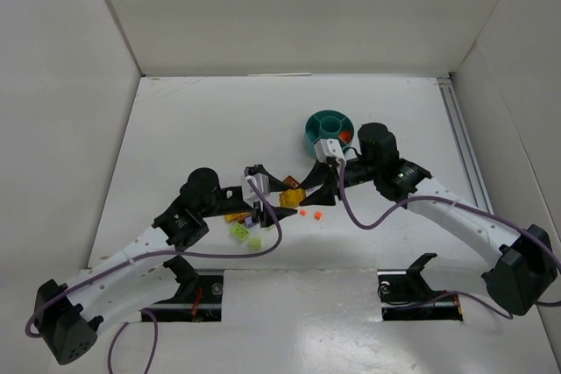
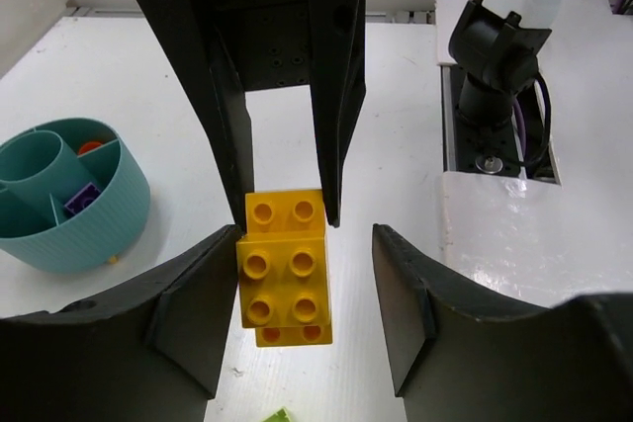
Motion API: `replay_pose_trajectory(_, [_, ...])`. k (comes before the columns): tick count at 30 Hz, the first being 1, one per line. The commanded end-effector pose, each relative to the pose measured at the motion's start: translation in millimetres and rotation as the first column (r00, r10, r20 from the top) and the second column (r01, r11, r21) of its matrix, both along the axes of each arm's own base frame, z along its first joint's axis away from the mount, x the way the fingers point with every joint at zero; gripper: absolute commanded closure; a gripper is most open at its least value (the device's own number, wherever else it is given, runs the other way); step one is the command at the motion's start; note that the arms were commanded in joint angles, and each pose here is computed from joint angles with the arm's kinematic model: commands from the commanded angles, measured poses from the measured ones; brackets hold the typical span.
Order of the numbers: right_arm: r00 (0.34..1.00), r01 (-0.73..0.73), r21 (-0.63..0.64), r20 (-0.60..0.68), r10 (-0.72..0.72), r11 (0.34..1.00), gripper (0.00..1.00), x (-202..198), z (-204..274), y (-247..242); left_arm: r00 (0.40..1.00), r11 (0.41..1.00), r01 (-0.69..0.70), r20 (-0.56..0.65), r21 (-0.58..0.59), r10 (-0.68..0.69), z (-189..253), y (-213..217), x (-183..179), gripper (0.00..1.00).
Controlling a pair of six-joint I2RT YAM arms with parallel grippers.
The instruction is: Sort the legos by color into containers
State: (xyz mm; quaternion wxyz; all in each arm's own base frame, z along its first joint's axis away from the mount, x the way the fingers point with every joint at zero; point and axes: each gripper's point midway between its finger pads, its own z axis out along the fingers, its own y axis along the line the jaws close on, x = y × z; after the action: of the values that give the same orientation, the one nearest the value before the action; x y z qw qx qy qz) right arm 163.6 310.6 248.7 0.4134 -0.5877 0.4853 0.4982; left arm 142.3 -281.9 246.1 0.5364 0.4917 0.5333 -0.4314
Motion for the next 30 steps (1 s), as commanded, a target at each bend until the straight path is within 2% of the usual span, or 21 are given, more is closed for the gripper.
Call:
replay_pose_trajectory(1, [0.999,-0.026,0.025,0.04,0.025,0.999,1.0,1.4,12.4,0.3,0.995,0.994,0.05,0.094,-0.098,-0.041,40.8,-0.7,-10.2,0.48])
replay_pose_trajectory(6, [0.997,-0.045,0.038,0.057,0.043,0.998,1.0,-2.8,16.9,-1.0,0.996,0.995,0.04,0.083,-0.09,-0.032,34.8,-2.3,-6.8,0.55])
replay_pose_trajectory(7, [0.997,-0.045,0.038,0.057,0.043,0.998,1.0,-2.8,16.9,-1.0,0.996,0.995,0.04,0.083,-0.089,-0.032,37.4,-2.2,-6.9,0.59])
replay_pose_trajectory(13, [0.996,-0.038,0.054,0.085,0.033,0.998,1.0,-3.5,26.9,-2.5,1.0,0.999,0.009,0.013,-0.046,-0.009,26.0,-8.7,4.0,0.59])
replay_pose_trajectory(18, [0.997,0.002,0.043,0.082,-0.006,0.999,1.0,5.4,26.8,-5.8,1.0,0.999,0.009,0.013,-0.046,-0.009,26.0,-8.7,4.0,0.59])
replay_pose_trajectory(19, [0.995,0.012,0.047,0.1,-0.017,0.999,1.0,6.6,29.0,-6.5,1.0,0.999,0.009,0.013,-0.046,-0.009,26.0,-8.7,4.0,0.64])
replay_pose_trajectory(22, [0.993,0.055,0.015,0.101,-0.056,0.998,1.0,14.3,20.5,-10.6,1.0,0.999,0.0,0.012,-0.055,0.0,27.4,-6.0,2.7,0.73])
replay_pose_trajectory(26, [0.992,0.077,-0.027,0.1,-0.074,0.997,1.0,17.2,13.8,-16.3,1.0,0.997,-0.019,0.011,-0.077,0.02,32.0,-3.6,3.3,0.9])
replay_pose_trajectory(27, [0.99,0.084,-0.028,0.114,-0.08,0.996,1.0,19.1,15.6,-16.5,1.0,0.996,-0.019,0.018,-0.084,0.02,34.6,-2.5,2.3,0.98])
replay_pose_trajectory(30, [0.984,0.131,-0.061,0.127,-0.123,0.99,1.0,26.1,11.7,-23.3,0.999,0.995,-0.046,0.017,-0.085,0.048,34.7,-1.6,7.0,1.0])
